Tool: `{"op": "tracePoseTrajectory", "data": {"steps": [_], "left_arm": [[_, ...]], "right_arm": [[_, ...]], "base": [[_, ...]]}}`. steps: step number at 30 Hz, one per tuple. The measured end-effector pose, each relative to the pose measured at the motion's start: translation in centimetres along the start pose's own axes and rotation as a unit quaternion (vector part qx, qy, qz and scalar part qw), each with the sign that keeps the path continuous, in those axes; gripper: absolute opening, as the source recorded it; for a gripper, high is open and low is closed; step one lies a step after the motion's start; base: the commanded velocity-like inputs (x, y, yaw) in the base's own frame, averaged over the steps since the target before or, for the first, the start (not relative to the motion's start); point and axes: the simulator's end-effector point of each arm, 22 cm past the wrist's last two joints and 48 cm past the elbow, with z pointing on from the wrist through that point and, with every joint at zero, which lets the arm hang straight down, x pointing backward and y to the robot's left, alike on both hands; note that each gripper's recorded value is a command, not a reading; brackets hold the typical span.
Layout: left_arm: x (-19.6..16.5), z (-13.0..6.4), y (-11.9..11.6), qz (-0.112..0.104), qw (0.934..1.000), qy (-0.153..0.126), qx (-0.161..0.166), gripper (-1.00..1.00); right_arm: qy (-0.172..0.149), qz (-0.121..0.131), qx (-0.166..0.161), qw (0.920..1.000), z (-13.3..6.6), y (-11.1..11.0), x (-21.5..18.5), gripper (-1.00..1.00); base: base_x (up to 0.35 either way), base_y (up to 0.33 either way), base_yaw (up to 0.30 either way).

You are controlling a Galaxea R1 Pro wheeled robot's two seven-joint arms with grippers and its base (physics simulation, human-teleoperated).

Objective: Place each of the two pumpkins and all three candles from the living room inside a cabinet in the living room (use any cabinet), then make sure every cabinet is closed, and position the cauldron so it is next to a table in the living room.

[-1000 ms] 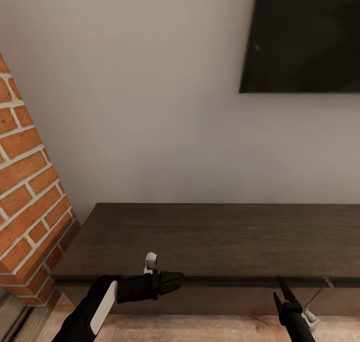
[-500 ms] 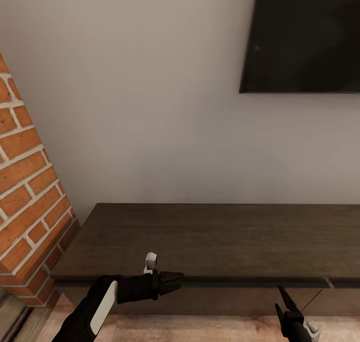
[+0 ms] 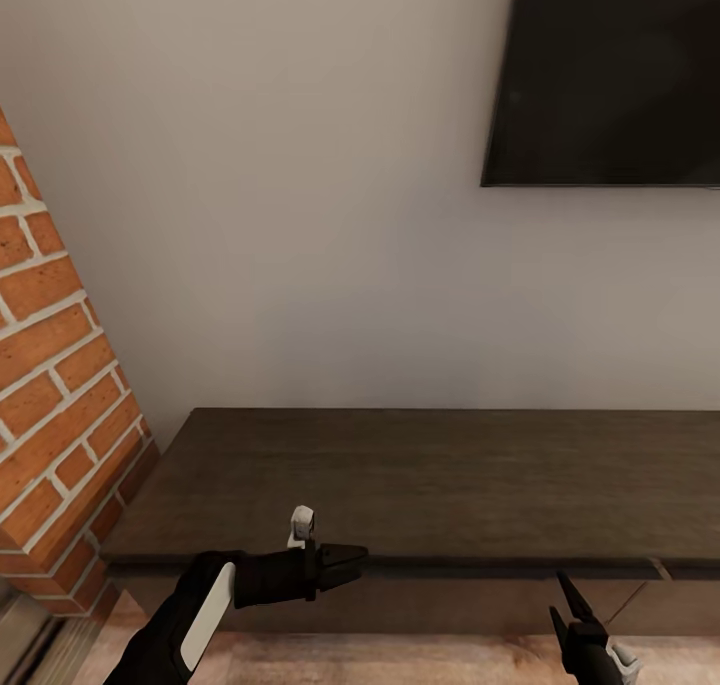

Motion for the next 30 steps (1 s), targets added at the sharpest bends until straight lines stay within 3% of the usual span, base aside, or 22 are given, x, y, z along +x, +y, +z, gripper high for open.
{"op": "tracePoseTrajectory", "data": {"steps": [30], "left_arm": [[0.0,0.01,0.0,0.0,1.0,0.0,0.0,1.0]], "right_arm": [[-0.001,-0.001,0.001,1.0,0.01,-0.02,-0.11,1.0]], "base": [[0.012,0.006,0.0]]}}
